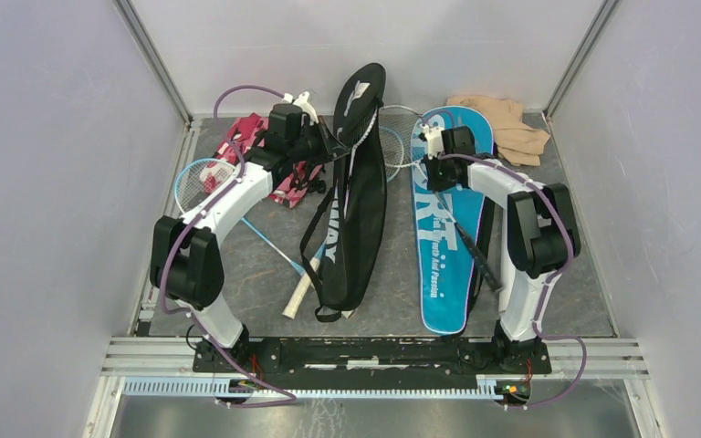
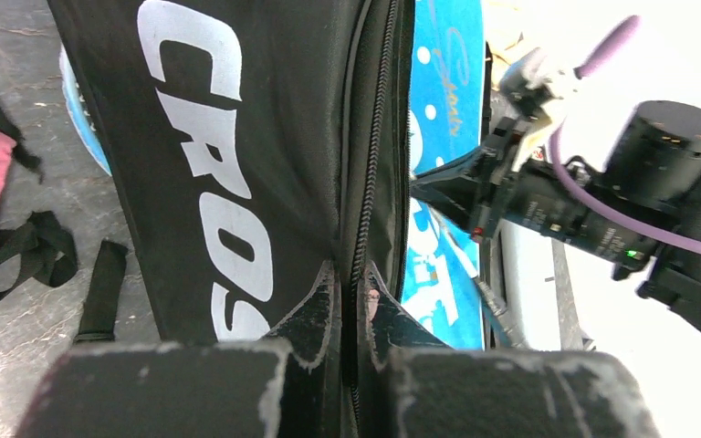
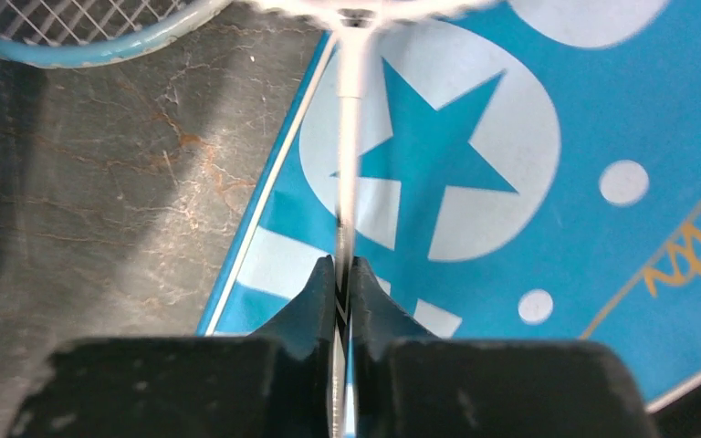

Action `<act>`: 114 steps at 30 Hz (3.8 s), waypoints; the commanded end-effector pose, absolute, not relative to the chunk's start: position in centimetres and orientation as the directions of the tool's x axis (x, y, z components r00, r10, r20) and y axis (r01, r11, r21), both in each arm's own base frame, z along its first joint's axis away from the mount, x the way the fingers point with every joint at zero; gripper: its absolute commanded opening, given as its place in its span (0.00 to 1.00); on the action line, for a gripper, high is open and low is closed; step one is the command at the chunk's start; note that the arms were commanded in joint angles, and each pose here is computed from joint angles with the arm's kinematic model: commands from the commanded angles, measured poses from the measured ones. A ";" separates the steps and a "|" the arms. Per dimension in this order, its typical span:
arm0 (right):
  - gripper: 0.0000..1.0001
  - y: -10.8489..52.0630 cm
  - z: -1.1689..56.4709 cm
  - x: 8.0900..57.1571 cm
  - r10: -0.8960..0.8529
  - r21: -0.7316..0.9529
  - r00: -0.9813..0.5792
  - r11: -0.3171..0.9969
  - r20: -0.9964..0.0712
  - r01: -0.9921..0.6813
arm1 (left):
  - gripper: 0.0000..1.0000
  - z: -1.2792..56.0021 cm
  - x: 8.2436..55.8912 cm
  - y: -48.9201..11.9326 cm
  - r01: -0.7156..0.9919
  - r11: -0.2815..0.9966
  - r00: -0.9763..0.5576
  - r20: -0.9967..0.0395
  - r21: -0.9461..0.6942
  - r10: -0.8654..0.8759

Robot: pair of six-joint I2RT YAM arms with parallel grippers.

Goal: Pack up the badminton gear
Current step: Pick up the racket from the center of the board, then place the racket in the racket bag.

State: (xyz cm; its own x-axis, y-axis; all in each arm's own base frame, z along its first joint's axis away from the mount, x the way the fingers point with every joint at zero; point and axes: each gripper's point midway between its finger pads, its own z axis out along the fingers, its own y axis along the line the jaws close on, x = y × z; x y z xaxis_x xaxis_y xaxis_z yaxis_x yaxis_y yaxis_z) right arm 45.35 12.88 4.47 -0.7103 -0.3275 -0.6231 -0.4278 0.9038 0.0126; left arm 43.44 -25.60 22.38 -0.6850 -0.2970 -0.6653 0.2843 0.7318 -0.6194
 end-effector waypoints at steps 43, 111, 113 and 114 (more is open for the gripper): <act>0.00 12.3 19.4 34.2 -0.523 -0.259 -0.339 0.767 -0.782 -0.587 | 0.02 25.9 47.1 -22.2 0.185 0.753 -0.569 -0.693 -0.632 -0.443; 0.77 26.3 15.3 35.1 -0.413 0.134 -0.422 0.568 -0.807 -0.812 | 0.02 24.7 42.2 -29.2 0.429 0.424 -0.711 -0.588 -0.798 -0.387; 0.77 25.8 14.6 33.5 -0.422 0.149 -0.431 0.555 -0.798 -0.819 | 0.02 25.1 42.3 -29.2 0.437 0.419 -0.707 -0.592 -0.796 -0.387; 0.77 25.7 14.3 32.8 -0.423 0.159 -0.434 0.546 -0.795 -0.823 | 0.02 25.2 42.3 -29.2 0.441 0.416 -0.706 -0.593 -0.795 -0.386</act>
State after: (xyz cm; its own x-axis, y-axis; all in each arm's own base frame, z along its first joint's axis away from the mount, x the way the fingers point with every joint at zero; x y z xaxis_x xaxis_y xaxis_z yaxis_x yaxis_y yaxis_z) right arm 35.53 25.96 14.25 -0.4674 -0.4027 -0.7870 -0.7803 0.6063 0.1531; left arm 41.67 -28.67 19.40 -0.7911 -0.3897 -0.4716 0.2576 0.4871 -0.8345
